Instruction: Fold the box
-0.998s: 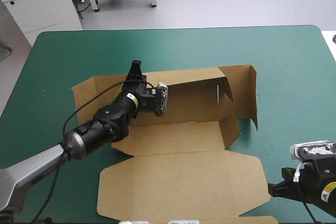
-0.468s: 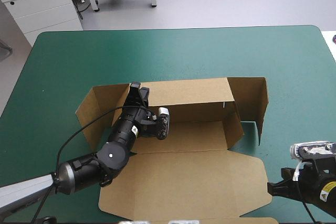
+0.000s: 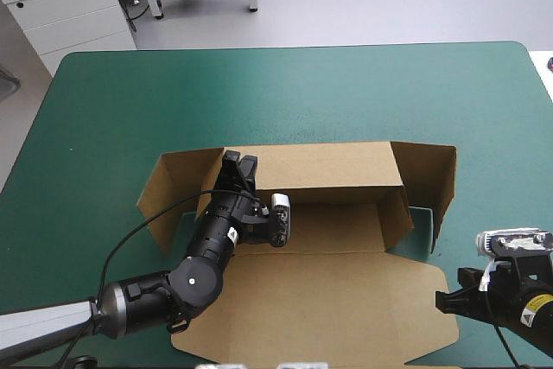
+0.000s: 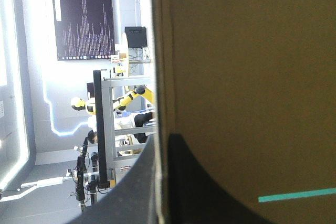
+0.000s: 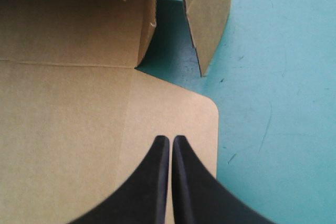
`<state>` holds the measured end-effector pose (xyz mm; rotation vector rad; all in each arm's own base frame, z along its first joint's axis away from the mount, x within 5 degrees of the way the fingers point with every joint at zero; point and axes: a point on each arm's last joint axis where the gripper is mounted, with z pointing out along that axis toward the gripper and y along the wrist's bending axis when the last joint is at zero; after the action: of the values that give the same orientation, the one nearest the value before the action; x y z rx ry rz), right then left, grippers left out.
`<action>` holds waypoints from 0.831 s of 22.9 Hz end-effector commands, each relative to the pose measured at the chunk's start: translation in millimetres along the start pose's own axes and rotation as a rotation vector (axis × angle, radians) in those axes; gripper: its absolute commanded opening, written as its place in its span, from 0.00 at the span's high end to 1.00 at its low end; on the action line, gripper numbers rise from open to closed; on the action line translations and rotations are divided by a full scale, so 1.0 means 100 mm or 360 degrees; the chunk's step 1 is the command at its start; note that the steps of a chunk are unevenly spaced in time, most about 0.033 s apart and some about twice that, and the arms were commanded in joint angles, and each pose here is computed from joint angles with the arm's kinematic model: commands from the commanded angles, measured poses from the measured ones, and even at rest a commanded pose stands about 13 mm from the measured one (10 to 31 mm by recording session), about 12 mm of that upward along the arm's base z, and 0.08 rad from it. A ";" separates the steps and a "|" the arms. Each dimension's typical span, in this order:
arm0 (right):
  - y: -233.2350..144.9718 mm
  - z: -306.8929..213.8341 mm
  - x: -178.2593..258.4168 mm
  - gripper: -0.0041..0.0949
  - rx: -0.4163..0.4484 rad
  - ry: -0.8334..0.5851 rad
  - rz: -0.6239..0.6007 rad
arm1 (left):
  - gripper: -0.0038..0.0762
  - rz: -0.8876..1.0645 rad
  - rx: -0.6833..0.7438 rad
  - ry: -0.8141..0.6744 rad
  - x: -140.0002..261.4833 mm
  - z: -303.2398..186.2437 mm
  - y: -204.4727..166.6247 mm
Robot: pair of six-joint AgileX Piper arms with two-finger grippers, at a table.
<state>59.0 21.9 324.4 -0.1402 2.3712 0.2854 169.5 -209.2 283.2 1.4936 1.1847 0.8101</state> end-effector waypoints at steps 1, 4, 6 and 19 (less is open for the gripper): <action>0.02 -0.04 -0.14 0.92 -0.0013 -0.0178 0.0005 | 0.96 -0.0002 -0.0163 -0.0061 -0.05 -0.09 0.18; 0.02 -0.04 -0.18 0.81 -0.0029 -0.0242 0.0042 | 0.96 0.0004 -0.0165 -0.0056 -0.05 -0.09 0.18; 0.03 -0.05 -0.20 0.68 -0.0038 -0.0282 0.0060 | 0.96 0.0004 -0.0165 -0.0056 -0.05 -0.09 0.18; 0.06 0.14 -1.63 0.07 0.0402 -0.0291 0.0049 | 0.96 0.0019 -0.0181 -0.0055 -0.05 -0.09 0.19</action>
<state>165.2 34.1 401.8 0.0626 2.2747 0.0846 165.5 -211.8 283.5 1.4888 1.1812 0.7970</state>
